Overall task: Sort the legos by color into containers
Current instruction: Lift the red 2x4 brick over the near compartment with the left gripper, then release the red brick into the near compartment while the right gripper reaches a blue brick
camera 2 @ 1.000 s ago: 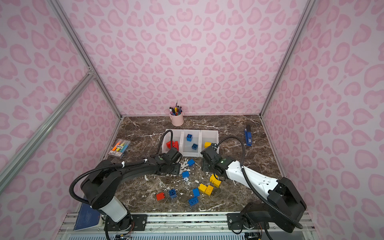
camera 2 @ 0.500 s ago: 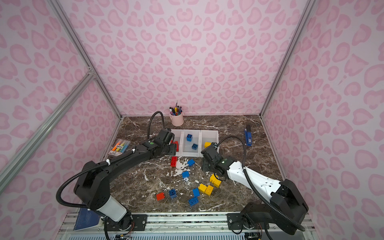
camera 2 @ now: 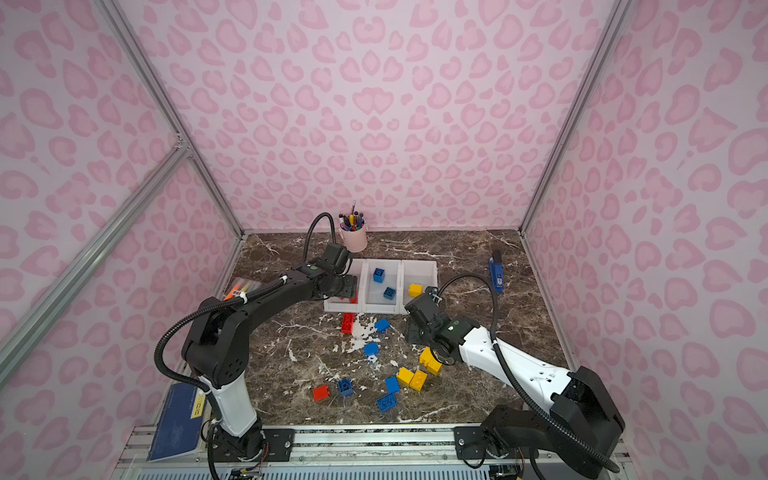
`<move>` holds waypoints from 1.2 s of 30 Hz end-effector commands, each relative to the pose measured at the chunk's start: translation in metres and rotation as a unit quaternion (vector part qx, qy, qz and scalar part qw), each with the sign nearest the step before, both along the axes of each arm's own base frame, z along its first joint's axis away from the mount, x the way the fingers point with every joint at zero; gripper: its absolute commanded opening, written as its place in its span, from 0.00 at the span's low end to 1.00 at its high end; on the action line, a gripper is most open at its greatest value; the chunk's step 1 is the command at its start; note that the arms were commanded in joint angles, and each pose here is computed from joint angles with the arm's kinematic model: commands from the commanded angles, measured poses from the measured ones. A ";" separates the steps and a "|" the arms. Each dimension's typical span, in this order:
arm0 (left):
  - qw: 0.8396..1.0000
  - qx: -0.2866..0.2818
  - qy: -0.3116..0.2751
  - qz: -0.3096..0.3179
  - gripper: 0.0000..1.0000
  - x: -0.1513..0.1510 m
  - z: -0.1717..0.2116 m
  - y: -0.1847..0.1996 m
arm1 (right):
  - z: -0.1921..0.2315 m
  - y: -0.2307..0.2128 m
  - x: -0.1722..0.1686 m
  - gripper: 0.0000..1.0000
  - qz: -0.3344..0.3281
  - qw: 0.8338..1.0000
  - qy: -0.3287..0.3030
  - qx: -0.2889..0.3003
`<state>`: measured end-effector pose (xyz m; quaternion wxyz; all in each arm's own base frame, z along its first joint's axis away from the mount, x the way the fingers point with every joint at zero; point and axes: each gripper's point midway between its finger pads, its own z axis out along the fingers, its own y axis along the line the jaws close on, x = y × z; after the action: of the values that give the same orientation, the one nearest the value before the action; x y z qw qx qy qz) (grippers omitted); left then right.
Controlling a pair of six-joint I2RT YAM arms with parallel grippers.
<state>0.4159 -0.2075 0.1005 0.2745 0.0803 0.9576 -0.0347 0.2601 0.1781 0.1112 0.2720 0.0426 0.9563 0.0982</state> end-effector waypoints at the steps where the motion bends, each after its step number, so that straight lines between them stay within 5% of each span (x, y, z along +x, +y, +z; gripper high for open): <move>1: 1.000 -0.004 -0.009 -0.004 0.75 -0.001 0.007 0.000 | -0.004 -0.005 -0.002 0.71 -0.008 1.000 0.005 -0.011; 6: 1.000 -0.010 -0.021 0.001 0.77 -0.004 0.018 0.003 | -0.007 -0.003 -0.001 0.71 -0.005 1.000 0.008 -0.014; 20: 0.997 -0.054 -0.030 0.041 0.76 -0.073 0.027 0.041 | -0.027 0.045 0.017 0.68 0.058 0.996 0.017 -0.070; 36: 0.990 -0.097 -0.021 0.095 0.76 -0.135 0.012 0.074 | -0.062 0.110 0.046 0.68 0.209 0.972 0.035 -0.097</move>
<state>0.2817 -0.1327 0.1116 0.3001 -0.0230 0.9495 -0.0887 0.3054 0.2776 0.0545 0.2202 -0.1464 0.9632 0.0477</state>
